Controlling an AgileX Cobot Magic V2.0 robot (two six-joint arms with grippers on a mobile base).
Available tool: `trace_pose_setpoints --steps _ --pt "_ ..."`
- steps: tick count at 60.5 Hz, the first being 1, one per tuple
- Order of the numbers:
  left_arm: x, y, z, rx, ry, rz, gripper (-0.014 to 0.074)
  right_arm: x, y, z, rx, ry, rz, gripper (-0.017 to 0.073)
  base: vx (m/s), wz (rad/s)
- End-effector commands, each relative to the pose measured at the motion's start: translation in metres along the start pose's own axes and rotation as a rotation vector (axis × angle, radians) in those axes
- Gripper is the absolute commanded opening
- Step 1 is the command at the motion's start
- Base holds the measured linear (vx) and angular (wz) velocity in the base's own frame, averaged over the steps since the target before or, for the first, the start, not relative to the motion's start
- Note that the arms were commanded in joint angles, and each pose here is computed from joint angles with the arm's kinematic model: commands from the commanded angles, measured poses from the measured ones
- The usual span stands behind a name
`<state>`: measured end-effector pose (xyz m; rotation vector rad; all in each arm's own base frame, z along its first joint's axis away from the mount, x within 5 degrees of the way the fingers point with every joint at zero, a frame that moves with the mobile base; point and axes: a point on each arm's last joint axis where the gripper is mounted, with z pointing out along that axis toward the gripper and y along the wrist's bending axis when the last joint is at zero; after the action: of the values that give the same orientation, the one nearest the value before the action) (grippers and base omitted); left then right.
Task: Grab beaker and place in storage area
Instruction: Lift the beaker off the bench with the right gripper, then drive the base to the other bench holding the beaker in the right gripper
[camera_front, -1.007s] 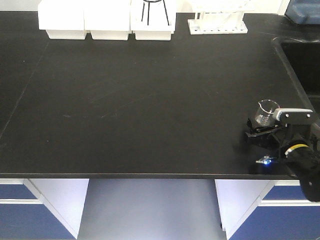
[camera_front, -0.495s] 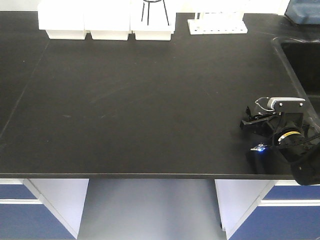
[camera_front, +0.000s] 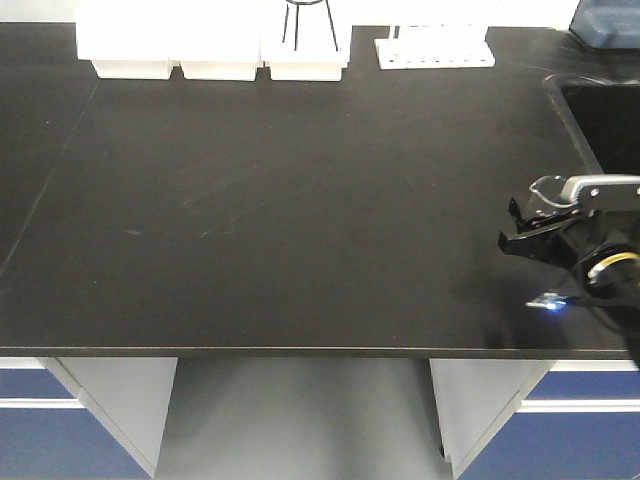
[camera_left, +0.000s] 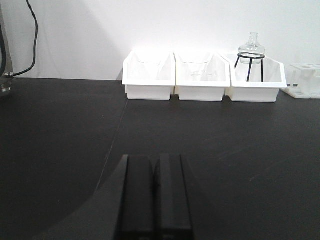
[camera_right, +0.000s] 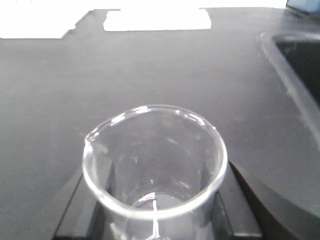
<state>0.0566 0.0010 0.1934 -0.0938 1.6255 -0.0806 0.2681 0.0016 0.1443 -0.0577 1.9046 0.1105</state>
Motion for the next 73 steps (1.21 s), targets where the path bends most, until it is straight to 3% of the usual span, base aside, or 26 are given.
trace_pose_setpoints --steps 1,18,36,48,73 --pt "-0.001 -0.002 0.000 0.028 -0.073 -0.011 -0.0008 -0.037 0.006 -0.022 -0.027 -0.081 -0.028 -0.0003 0.00 0.00" --pt "-0.001 -0.002 0.000 0.028 -0.073 -0.011 -0.0008 -0.096 0.015 -0.117 0.026 -0.183 -0.023 -0.0003 0.00 0.00" --pt "-0.001 -0.002 0.000 0.028 -0.073 -0.011 -0.0008 -0.103 0.013 -0.204 0.176 -0.283 0.023 -0.0003 0.00 0.00" --pt "-0.001 -0.002 0.000 0.028 -0.073 -0.011 -0.0008 -0.104 0.016 -0.227 0.186 -0.367 0.018 -0.0003 0.00 0.00" --pt "-0.001 -0.002 0.000 0.028 -0.073 -0.011 -0.0008 -0.104 0.015 -0.227 0.191 -0.362 0.020 -0.0003 0.00 0.00"
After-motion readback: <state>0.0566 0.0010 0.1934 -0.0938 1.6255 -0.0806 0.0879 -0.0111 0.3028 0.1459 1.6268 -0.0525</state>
